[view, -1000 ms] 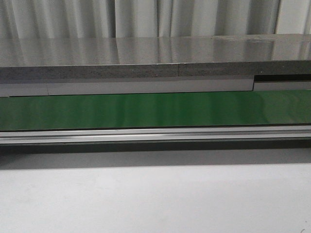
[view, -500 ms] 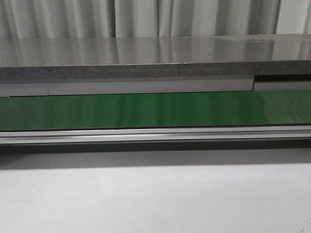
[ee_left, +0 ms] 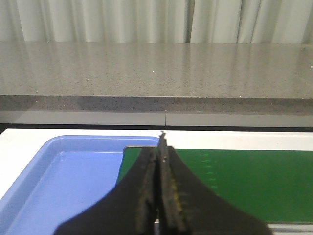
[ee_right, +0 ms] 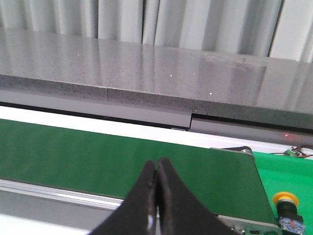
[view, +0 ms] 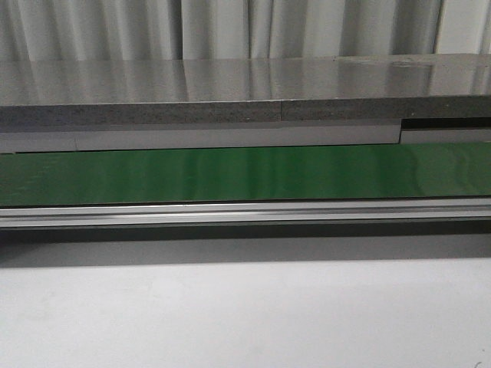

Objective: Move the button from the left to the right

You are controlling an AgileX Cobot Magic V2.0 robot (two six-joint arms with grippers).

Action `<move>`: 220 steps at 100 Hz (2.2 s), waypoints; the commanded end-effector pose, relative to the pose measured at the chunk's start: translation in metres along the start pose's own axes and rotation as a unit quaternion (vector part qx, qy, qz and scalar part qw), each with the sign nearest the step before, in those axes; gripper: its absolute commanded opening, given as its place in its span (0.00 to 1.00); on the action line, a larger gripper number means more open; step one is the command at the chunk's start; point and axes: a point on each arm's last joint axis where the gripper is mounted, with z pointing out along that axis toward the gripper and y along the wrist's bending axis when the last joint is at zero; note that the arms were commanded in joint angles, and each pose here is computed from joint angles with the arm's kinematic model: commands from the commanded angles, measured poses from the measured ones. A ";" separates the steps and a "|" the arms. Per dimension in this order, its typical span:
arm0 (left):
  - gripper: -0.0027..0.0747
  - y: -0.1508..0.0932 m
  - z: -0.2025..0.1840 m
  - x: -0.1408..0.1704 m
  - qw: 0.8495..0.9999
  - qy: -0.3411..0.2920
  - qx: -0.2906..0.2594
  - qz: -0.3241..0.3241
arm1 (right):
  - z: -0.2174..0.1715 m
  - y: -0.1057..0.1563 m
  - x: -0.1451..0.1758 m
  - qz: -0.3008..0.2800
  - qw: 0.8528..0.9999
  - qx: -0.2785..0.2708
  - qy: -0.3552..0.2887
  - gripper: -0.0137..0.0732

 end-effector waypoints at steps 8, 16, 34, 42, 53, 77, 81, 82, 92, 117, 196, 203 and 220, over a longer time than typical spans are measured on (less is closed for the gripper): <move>0.01 0.001 -0.001 -0.016 0.999 -0.048 -0.005 -0.004 | -0.011 0.000 0.003 0.018 0.997 0.006 -0.073 0.08; 0.01 0.001 -0.001 -0.016 0.999 -0.048 -0.005 -0.004 | -0.016 0.001 0.013 0.033 0.996 0.006 -0.083 0.08; 0.01 0.001 -0.001 -0.015 0.999 -0.047 -0.005 -0.004 | -0.012 0.002 0.033 0.050 0.997 0.006 -0.061 0.08; 0.01 0.001 -0.001 -0.015 0.999 -0.047 -0.005 -0.004 | -0.011 0.003 0.039 0.049 0.997 0.006 -0.052 0.08; 0.01 0.001 -0.001 -0.015 0.999 -0.047 -0.005 -0.004 | -0.011 0.003 0.040 0.042 0.998 0.006 -0.047 0.08; 0.01 0.001 -0.001 -0.015 0.999 -0.047 -0.005 -0.004 | -0.011 0.003 0.040 0.040 0.998 0.006 -0.047 0.08; 0.01 0.001 -0.001 -0.015 0.999 -0.047 -0.005 -0.004 | -0.011 0.003 0.040 0.040 0.998 0.006 -0.047 0.08; 0.01 0.001 -0.001 -0.015 0.999 -0.047 -0.005 -0.004 | -0.011 0.003 0.040 0.040 0.998 0.006 -0.046 0.08; 0.01 0.001 -0.001 -0.015 0.999 -0.047 -0.005 -0.004 | -0.011 0.003 0.040 0.040 0.998 0.006 -0.046 0.08; 0.01 0.001 -0.001 -0.015 0.999 -0.047 -0.005 -0.004 | -0.011 0.003 0.040 0.040 0.998 0.006 -0.046 0.08; 0.01 0.001 -0.001 -0.015 0.999 -0.047 -0.005 -0.004 | -0.011 0.003 0.040 0.039 0.998 0.006 -0.046 0.08; 0.01 0.001 -0.001 -0.015 0.999 -0.047 -0.005 -0.004 | -0.011 0.003 0.040 0.039 0.998 0.006 -0.046 0.08; 0.01 0.001 -0.001 -0.015 0.999 -0.047 -0.005 -0.004 | -0.011 0.003 0.040 0.039 0.998 0.006 -0.046 0.08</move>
